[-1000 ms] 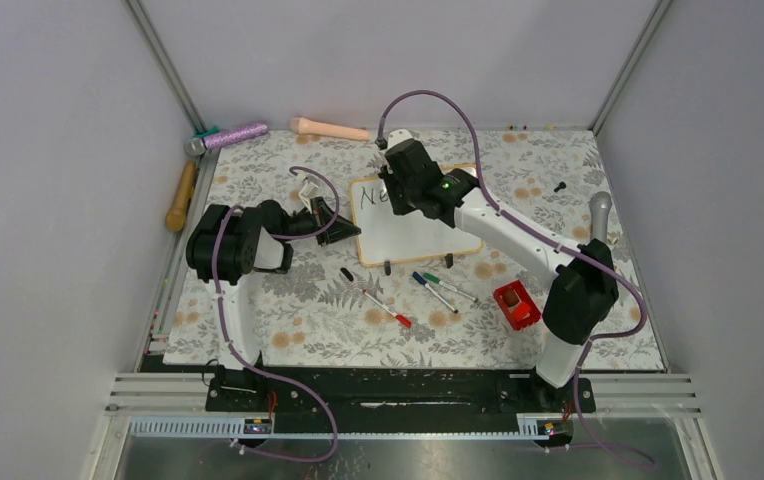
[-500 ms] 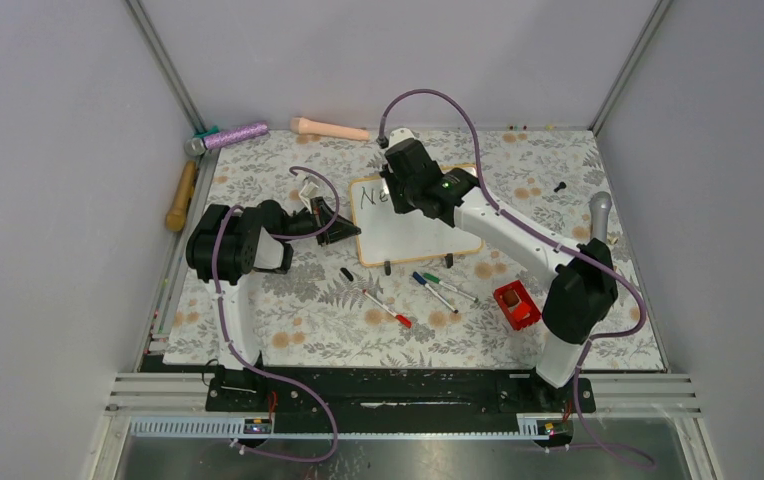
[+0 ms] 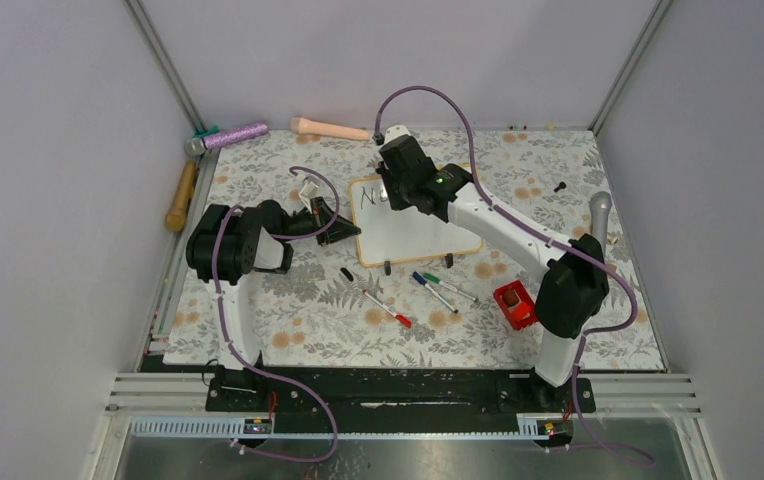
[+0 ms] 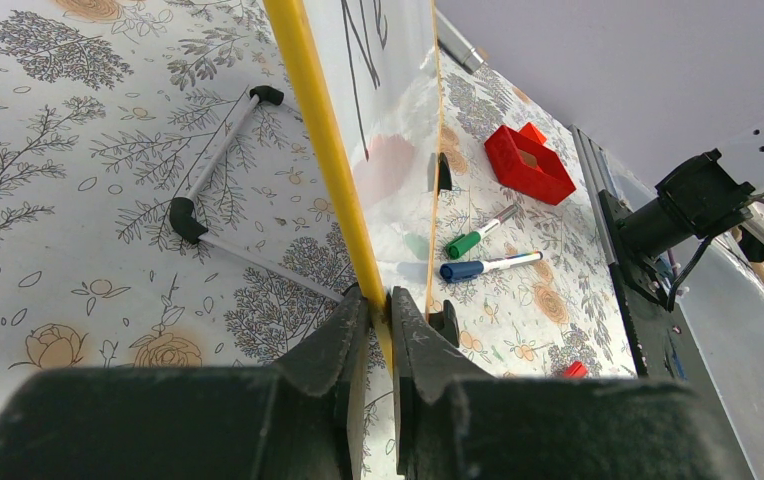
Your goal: Write a sentence on the whiteboard
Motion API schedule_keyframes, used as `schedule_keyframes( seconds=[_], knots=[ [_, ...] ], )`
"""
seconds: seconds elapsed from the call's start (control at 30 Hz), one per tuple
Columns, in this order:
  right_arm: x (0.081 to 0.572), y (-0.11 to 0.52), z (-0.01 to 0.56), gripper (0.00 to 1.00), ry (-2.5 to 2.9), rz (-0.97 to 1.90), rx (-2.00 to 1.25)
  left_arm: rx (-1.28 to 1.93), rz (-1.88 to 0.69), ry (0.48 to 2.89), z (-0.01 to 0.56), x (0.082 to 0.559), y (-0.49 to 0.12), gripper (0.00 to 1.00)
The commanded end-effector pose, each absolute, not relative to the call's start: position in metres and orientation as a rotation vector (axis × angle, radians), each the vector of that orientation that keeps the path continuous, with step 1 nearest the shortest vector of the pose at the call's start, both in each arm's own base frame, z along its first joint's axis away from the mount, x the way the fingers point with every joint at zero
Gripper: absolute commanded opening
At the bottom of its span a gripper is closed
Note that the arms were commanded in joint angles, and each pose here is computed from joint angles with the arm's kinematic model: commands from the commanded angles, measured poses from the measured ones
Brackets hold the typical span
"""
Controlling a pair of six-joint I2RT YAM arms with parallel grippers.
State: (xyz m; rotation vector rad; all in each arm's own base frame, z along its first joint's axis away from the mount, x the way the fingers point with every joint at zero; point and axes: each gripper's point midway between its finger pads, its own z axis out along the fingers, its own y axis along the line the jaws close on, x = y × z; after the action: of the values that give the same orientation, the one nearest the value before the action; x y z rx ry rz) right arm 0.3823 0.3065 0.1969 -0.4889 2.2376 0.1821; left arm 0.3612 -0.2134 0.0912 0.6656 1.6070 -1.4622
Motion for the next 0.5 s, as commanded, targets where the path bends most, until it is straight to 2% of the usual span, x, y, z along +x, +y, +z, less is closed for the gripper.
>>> schedule_keyframes(
  seconds=[0.0,0.47],
  knots=[
    [0.392,0.302,0.203,0.0,2.234,0.135,-0.466,0.803,-1.471,1.559,0.087,0.344,-0.219,0.0],
    [0.383,0.291,0.191,0.0,2.262,0.102,-0.466,0.802,-1.47,1.56,0.086,0.344,-0.219,0.0]
  ],
)
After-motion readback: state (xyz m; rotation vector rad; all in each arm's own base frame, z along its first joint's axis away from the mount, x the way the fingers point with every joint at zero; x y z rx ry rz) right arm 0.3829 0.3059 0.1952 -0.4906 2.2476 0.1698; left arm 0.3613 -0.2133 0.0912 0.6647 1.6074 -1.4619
